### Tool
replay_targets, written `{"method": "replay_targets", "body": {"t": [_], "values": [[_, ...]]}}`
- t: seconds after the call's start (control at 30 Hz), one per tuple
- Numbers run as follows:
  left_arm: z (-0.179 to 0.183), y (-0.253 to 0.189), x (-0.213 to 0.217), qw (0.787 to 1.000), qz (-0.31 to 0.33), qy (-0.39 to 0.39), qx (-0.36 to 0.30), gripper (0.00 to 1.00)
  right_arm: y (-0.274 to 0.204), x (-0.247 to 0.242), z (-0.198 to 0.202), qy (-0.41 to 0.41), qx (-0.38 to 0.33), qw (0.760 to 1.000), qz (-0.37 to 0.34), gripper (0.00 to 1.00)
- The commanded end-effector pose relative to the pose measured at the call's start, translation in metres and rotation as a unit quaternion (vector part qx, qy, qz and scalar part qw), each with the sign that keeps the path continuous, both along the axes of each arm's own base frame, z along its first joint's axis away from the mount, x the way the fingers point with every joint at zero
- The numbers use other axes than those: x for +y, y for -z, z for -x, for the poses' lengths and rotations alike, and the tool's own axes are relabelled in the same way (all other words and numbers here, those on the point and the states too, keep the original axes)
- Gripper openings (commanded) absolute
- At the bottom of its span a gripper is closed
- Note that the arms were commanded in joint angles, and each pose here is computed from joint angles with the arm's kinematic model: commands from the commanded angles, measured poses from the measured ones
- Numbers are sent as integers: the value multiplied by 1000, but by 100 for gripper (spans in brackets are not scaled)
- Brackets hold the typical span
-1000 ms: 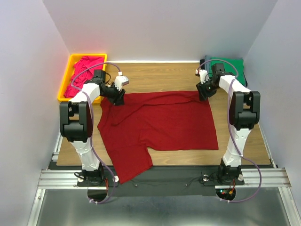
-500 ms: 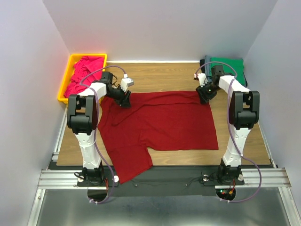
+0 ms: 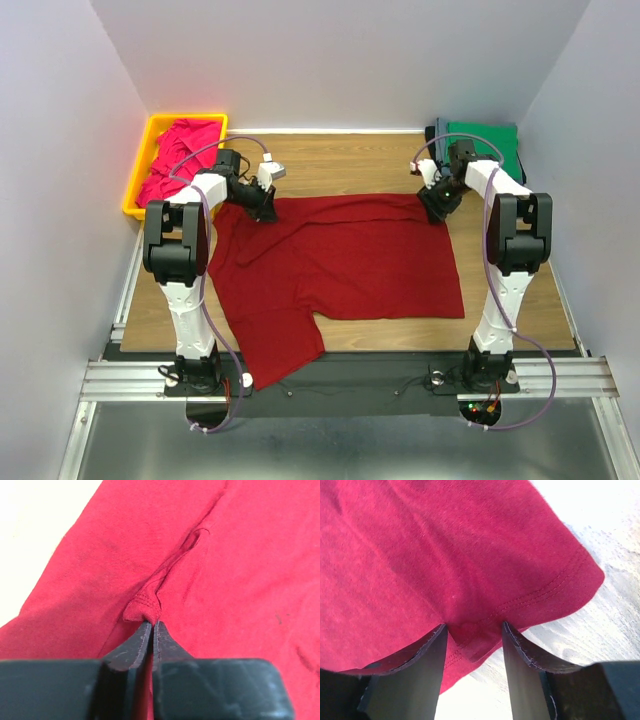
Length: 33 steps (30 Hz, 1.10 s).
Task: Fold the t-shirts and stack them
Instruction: Fold the tshirt
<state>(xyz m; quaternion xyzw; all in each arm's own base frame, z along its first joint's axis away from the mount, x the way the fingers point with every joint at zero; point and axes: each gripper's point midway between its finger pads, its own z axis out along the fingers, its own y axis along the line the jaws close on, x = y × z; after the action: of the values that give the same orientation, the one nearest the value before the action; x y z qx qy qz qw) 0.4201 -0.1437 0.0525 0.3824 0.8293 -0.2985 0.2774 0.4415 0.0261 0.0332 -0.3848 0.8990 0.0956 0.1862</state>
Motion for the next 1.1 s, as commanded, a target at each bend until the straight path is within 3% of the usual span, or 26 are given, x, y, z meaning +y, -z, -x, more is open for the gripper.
{"method": "replay_targets", "body": {"t": [0.0, 0.1, 0.27, 0.43, 0.6, 0.7, 0.83, 1.07], "values": [[-1, -25, -8, 999, 21, 19, -19, 8, -28, -2, 4, -25, -22, 999, 12, 54], [3, -29, -8, 999, 19, 22, -21, 0, -36, -2, 4, -31, -29, 999, 14, 56], [4, -31, -7, 999, 17, 21, -22, 0, -38, -1, 4, -40, -28, 999, 10, 56], [3, -33, -6, 999, 15, 21, -23, 0, -29, -6, 4, -47, -20, 998, 25, 44], [4, -35, -6, 999, 14, 22, -23, 0, -26, -9, 6, -56, -19, 998, 35, 43], [4, -39, -6, 999, 14, 24, -26, 0, -29, -10, 4, -58, -23, 997, 38, 22], [11, -53, -5, 999, 10, 37, -35, 0, -33, -14, 0, -63, -32, 996, 50, 1], [48, -74, 6, 996, -24, 78, -47, 0, -44, -21, -10, -68, -54, 994, 73, 1]]}}
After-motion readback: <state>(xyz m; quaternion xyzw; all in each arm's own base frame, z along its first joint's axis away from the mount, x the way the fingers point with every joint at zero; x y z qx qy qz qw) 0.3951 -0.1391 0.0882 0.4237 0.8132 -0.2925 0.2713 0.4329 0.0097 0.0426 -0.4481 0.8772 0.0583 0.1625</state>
